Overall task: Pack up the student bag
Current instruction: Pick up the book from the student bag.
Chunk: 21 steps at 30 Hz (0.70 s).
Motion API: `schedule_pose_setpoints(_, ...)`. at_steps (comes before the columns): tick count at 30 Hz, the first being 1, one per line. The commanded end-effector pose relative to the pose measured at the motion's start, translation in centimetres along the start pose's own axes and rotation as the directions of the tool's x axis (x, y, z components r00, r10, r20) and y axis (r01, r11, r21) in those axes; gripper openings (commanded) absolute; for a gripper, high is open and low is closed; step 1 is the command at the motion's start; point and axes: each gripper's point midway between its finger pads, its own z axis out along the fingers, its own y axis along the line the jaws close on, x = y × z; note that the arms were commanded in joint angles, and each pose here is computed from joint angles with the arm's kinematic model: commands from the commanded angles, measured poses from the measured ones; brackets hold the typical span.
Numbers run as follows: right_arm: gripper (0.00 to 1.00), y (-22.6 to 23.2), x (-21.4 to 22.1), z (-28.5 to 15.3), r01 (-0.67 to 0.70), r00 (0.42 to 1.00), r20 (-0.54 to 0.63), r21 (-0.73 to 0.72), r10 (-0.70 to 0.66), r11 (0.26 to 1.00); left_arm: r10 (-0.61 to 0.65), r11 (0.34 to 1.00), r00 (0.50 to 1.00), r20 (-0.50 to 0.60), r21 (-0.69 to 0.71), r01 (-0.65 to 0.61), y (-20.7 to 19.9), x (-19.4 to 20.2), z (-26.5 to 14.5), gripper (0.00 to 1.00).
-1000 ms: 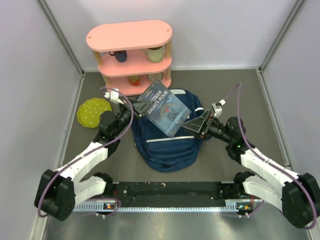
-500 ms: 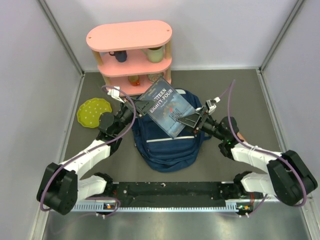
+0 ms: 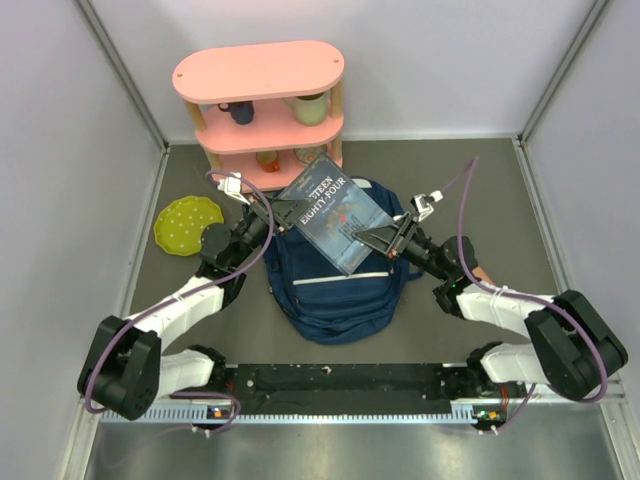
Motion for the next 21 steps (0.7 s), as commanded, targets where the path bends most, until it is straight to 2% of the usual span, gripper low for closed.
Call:
schedule_pose_setpoints(1, 0.18, 4.2, -0.4, 0.5, 0.084, 0.996, 0.030, -0.132, -0.081, 0.988, 0.039, 0.987, 0.998, 0.051, 0.156, -0.047, -4.5, -1.2, -0.2, 0.00)
schedule_pose_setpoints(2, 0.23, 4.3, -0.4, 0.4, 0.085, 0.996, 0.032, -0.133, -0.082, 0.987, 0.039, 0.987, 0.998, 0.053, 0.152, -0.047, -4.4, -1.2, -0.1, 0.00)
schedule_pose_setpoints(3, 0.36, 4.3, -0.4, 0.4, 0.087, 0.996, 0.030, -0.129, -0.084, 0.988, 0.040, 0.987, 0.998, 0.056, 0.151, -0.048, -4.4, -1.3, -0.1, 0.00)
schedule_pose_setpoints(5, 0.40, 4.3, -0.3, 0.4, 0.089, 0.996, 0.035, -0.129, -0.085, 0.988, 0.040, 0.987, 0.998, 0.056, 0.151, -0.048, -4.4, -1.3, -0.1, 0.00)
schedule_pose_setpoints(6, 0.45, 4.1, -0.3, 0.5, 0.088, 0.996, 0.035, -0.118, -0.084, 0.989, 0.040, 0.987, 0.998, 0.056, 0.151, -0.048, -4.4, -1.3, -0.1, 0.00)
schedule_pose_setpoints(8, 0.45, 4.1, -0.1, 0.5, 0.091, 0.996, 0.031, -0.116, -0.088, 0.989, 0.040, 0.987, 0.998, 0.057, 0.154, -0.048, -4.4, -1.3, 0.0, 0.00)
schedule_pose_setpoints(11, 0.37, 4.0, 0.1, 0.4, 0.094, 0.995, 0.032, -0.107, -0.091, 0.990, 0.035, 0.987, 0.998, 0.057, 0.157, -0.043, -4.3, -1.3, -0.1, 0.00)
schedule_pose_setpoints(12, 0.27, 4.0, 0.1, 0.4, 0.093, 0.995, 0.033, -0.105, -0.090, 0.990, 0.031, 0.987, 0.998, 0.057, 0.154, -0.039, -4.2, -1.3, -0.1, 0.00)
schedule_pose_setpoints(14, 0.15, 4.0, 0.2, 0.3, 0.093, 0.995, 0.031, -0.103, -0.090, 0.990, 0.034, 0.988, 0.998, 0.047, 0.147, -0.041, -4.0, -1.1, -0.1, 0.00)
schedule_pose_setpoints(15, 0.02, 4.0, 0.1, 0.3, 0.095, 0.995, 0.034, -0.102, -0.092, 0.990, 0.041, 0.989, 0.998, 0.041, 0.140, -0.046, -3.9, -1.0, 0.0, 0.00)
schedule_pose_setpoints(17, 0.00, 4.1, 0.2, 0.2, 0.105, 0.994, 0.035, -0.095, -0.102, 0.990, 0.091, 0.989, 0.996, 0.007, 0.117, -0.091, -3.7, -0.7, 0.5, 0.02)
schedule_pose_setpoints(18, 0.00, 4.1, 0.0, 0.1, 0.109, 0.993, 0.044, -0.084, -0.105, 0.990, 0.087, 0.995, 0.996, -0.034, 0.049, -0.085, -2.3, -0.2, 0.6, 0.15)
schedule_pose_setpoints(20, 0.00, 3.9, -0.1, -0.1, 0.136, 0.990, 0.049, -0.042, -0.134, 0.990, 0.160, 0.987, 0.985, -0.067, 0.033, -0.158, -2.5, -0.1, 0.8, 0.40)
schedule_pose_setpoints(21, 0.00, 3.8, -0.5, -0.2, 0.151, 0.986, 0.070, -0.020, -0.149, 0.988, 0.158, 0.986, 0.982, -0.108, -0.038, -0.163, -0.9, 0.5, 0.6, 0.51)
